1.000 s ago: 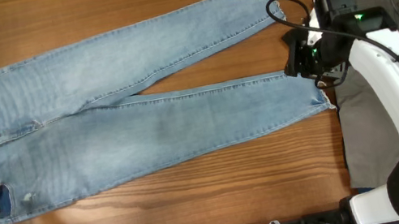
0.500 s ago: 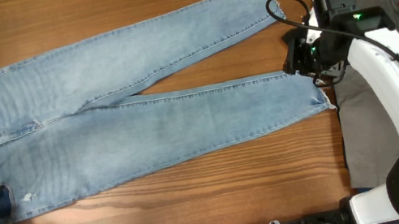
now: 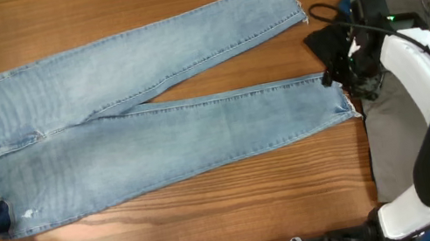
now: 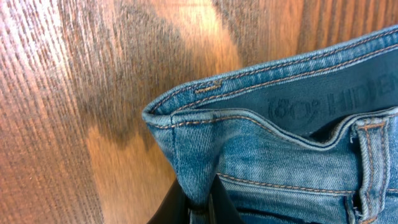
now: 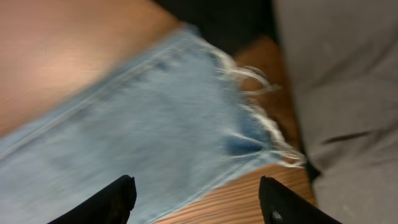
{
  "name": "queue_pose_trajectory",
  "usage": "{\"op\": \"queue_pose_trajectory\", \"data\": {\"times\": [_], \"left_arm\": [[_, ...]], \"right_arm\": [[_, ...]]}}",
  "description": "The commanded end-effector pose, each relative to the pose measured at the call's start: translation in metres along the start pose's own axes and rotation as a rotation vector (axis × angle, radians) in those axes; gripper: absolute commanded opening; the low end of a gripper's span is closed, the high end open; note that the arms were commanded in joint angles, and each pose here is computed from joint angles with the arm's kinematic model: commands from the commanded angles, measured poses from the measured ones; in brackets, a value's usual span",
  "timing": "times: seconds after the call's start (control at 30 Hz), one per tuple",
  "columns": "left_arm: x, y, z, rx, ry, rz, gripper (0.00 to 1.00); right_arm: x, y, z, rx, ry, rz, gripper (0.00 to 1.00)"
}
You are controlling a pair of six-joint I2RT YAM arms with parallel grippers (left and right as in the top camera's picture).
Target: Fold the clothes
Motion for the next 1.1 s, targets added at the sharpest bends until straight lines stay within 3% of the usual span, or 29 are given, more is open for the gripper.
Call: {"op": "queue_pose_trajectory", "data": {"times": [0.0, 0.3, 0.4, 0.6, 0.83, 0.93, 1.07], "left_arm": [[0.007, -0.001, 0.005, 0.045, 0.057, -0.007, 0.04], [0.0, 0.008, -0.015, 0.045, -0.009, -0.012, 0.04], [-0.004, 0.01, -0.023, 0.028, -0.067, -0.012, 0.04], [-0.007, 0.014, -0.052, -0.05, -0.101, -0.007, 0.04], [-0.002, 0.007, -0.117, -0.155, -0.096, -0.061, 0.04], [0.006, 0.004, -0.154, -0.211, -0.007, -0.118, 0.04], [0.009, 0.002, -0.197, -0.286, -0.004, -0.126, 0.04]], "right_arm": [[-0.01, -0.001, 0.029, 0.11, -0.034, 0.052, 0.64], [-0.022, -0.008, 0.076, 0.211, -0.123, 0.074, 0.64], [-0.029, -0.016, 0.091, 0.229, -0.138, 0.108, 0.57], [-0.02, -0.007, 0.083, 0.186, -0.074, 0.059, 0.07], [-0.003, 0.001, -0.027, -0.003, 0.056, -0.036, 0.04], [-0.007, -0.009, -0.089, -0.141, 0.093, -0.045, 0.04], [-0.019, -0.034, -0.16, -0.301, 0.164, -0.025, 0.04]]}}
Point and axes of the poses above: each gripper's point midway between its finger pads, its own z axis out along the fingers, its own x axis along the line the jaws close on, y = z × x, the point moved 10 cm from there along -z, back along the fingers, and after that the axes turned 11 degrees about z, right-handed, at the moved point
